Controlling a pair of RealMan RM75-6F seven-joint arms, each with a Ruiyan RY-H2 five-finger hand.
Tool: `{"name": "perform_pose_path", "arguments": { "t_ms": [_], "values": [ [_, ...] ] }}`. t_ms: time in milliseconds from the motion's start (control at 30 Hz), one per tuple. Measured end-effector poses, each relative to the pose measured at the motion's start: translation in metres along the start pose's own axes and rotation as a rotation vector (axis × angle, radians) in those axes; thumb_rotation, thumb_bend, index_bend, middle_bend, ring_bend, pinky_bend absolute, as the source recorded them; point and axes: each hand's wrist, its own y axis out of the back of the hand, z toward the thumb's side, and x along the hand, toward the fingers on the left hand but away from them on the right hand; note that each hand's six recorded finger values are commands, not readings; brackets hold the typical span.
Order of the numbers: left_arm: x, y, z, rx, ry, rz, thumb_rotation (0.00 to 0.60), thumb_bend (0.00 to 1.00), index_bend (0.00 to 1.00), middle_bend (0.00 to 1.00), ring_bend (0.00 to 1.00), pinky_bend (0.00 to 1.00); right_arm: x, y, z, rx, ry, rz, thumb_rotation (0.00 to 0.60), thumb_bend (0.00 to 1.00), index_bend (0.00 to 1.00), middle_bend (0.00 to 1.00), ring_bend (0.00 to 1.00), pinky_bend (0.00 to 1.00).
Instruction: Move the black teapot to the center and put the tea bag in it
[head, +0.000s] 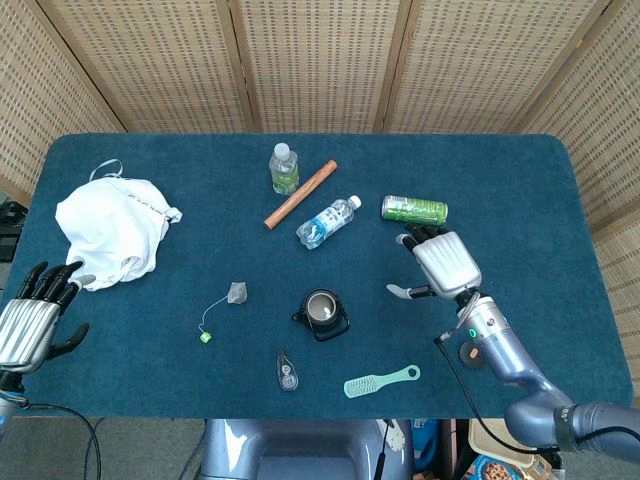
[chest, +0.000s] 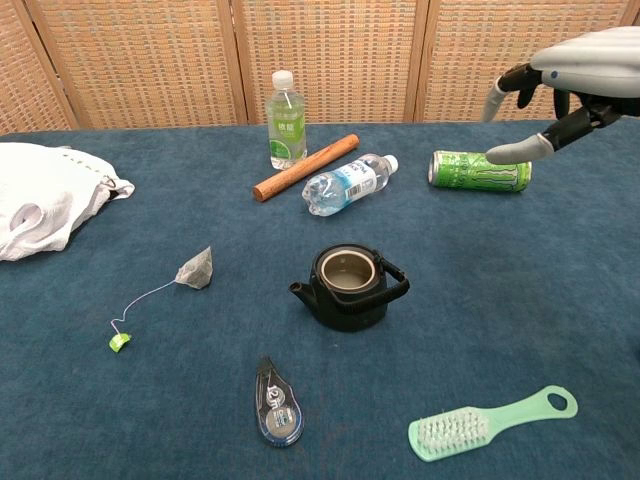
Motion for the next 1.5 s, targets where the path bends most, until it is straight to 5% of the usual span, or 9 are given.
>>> {"name": "perform_pose_path", "arguments": {
  "t_ms": [500, 1000, 1133, 1300, 1500],
  "values": [
    [0.026, 0.005, 0.031, 0.05, -0.159, 0.0, 0.6, 0.36, 0.19, 0.11, 0.1, 0.02, 0.036, -0.014, -0.035, -0.106, -0.13, -0.032, 0.175, 0.37, 0.25, 0.16, 0.15, 0.32],
    [0.053, -0.01, 0.08, 0.152, -0.389, -0.102, 0.6, 0.36, 0.19, 0.12, 0.11, 0.02, 0.059, -0.026, -0.052, -0.157, -0.206, -0.056, 0.209, 0.37, 0.25, 0.15, 0.14, 0.3],
    [0.056, -0.018, 0.091, 0.169, -0.419, -0.123, 0.6, 0.36, 0.19, 0.21, 0.21, 0.18, 0.06, -0.028, -0.053, -0.161, -0.21, -0.055, 0.203, 0.37, 0.25, 0.15, 0.14, 0.3],
    [0.058, -0.028, 0.1, 0.186, -0.438, -0.145, 0.6, 0.36, 0.22, 0.45, 0.44, 0.53, 0.062, -0.03, -0.053, -0.162, -0.212, -0.053, 0.212, 0.37, 0.25, 0.15, 0.14, 0.3],
    [0.059, -0.047, 0.112, 0.2, -0.463, -0.174, 0.6, 0.36, 0.28, 0.61, 0.59, 0.67, 0.063, -0.034, -0.054, -0.167, -0.212, -0.045, 0.212, 0.37, 0.25, 0.15, 0.14, 0.3]
  ]
}}
